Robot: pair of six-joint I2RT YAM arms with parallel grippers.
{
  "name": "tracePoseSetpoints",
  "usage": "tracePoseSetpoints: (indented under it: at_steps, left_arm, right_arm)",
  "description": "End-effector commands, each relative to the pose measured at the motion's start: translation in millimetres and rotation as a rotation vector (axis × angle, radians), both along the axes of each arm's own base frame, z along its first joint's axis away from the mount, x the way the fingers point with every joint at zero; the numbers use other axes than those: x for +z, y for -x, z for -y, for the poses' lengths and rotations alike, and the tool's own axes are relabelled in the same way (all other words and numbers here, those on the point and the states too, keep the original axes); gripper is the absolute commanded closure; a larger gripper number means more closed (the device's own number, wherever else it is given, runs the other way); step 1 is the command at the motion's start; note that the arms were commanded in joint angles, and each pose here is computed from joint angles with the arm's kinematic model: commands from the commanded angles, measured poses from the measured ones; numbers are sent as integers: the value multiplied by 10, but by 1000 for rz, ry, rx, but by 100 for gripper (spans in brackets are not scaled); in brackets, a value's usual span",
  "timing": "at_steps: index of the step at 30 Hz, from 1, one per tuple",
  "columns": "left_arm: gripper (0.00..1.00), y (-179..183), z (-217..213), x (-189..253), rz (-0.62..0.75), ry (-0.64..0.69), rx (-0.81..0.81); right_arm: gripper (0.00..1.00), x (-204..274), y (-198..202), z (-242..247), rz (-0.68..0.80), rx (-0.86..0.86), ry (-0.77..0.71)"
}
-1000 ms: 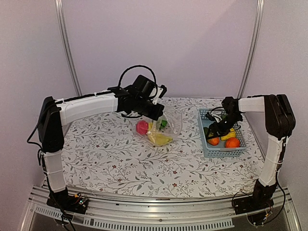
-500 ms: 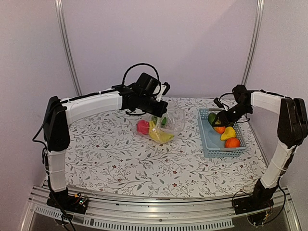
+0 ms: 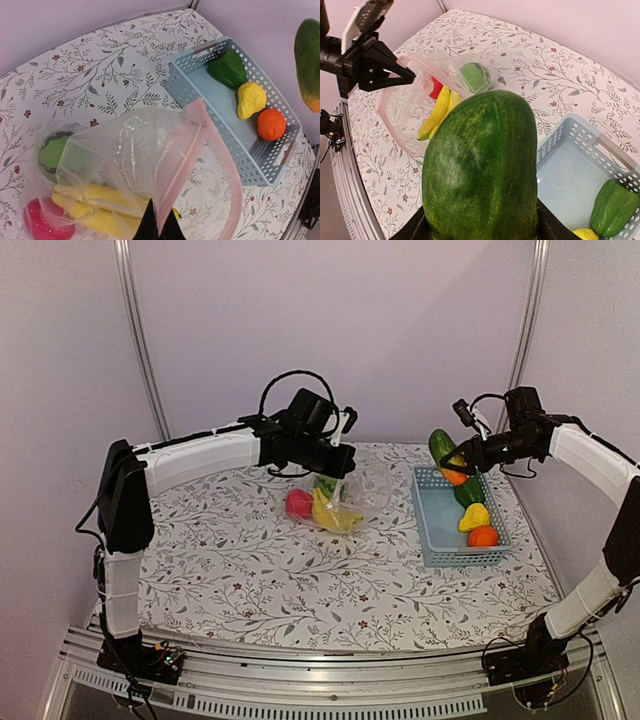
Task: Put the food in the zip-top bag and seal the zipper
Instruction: Pick up the fake fruit from the bin, then place the fake fruit in the zipper food storage bag.
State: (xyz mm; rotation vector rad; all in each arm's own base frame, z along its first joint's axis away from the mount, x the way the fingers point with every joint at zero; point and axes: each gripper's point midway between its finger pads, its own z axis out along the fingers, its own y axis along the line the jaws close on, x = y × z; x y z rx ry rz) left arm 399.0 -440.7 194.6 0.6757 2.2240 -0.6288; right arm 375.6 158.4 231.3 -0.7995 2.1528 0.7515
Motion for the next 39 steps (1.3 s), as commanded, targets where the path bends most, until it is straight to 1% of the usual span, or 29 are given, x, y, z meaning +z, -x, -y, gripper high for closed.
tracePoseSetpoints:
  at_steps: [1, 4, 7, 12, 14, 17, 19, 23, 27, 37, 39]
  left_arm:
    - [100, 6, 164, 126, -17, 93, -7]
    - [100, 8, 188, 138, -28, 113, -7]
    - [100, 27, 206, 178, -36, 132, -7]
    - [100, 99, 211, 325, -24, 159, -14]
    - [100, 136, 211, 393, -21, 172, -20]
    - [100, 205, 226, 511, -22, 198, -34]
    - [100, 254, 235, 612, -16, 214, -44]
    - [100, 290, 208, 801, 6, 240, -46]
    - [100, 320, 175, 906, 16, 250, -49]
    - [100, 320, 176, 790, -3, 225, -56]
    - [100, 302, 170, 765, -3, 217, -53]
  right_arm:
    - [58, 310, 314, -467, 72, 184, -114]
    - [57, 431, 544, -762, 111, 295, -149]
    - [55, 502, 697, -999, 116, 377, -163]
    - [55, 384, 737, -1230, 49, 438, -172]
    - [55, 368, 754, -1282, 47, 455, -179]
    - [55, 430, 791, -1337, 90, 493, -205]
    - [54, 517, 809, -1352, 153, 512, -227]
    - [51, 724, 834, -1356, 275, 525, -269]
    - [50, 901, 757, -1367, 344, 499, -282]
    - [47, 827, 496, -1473, 350, 457, -314]
    - [42, 802, 437, -1489, 342, 441, -315]
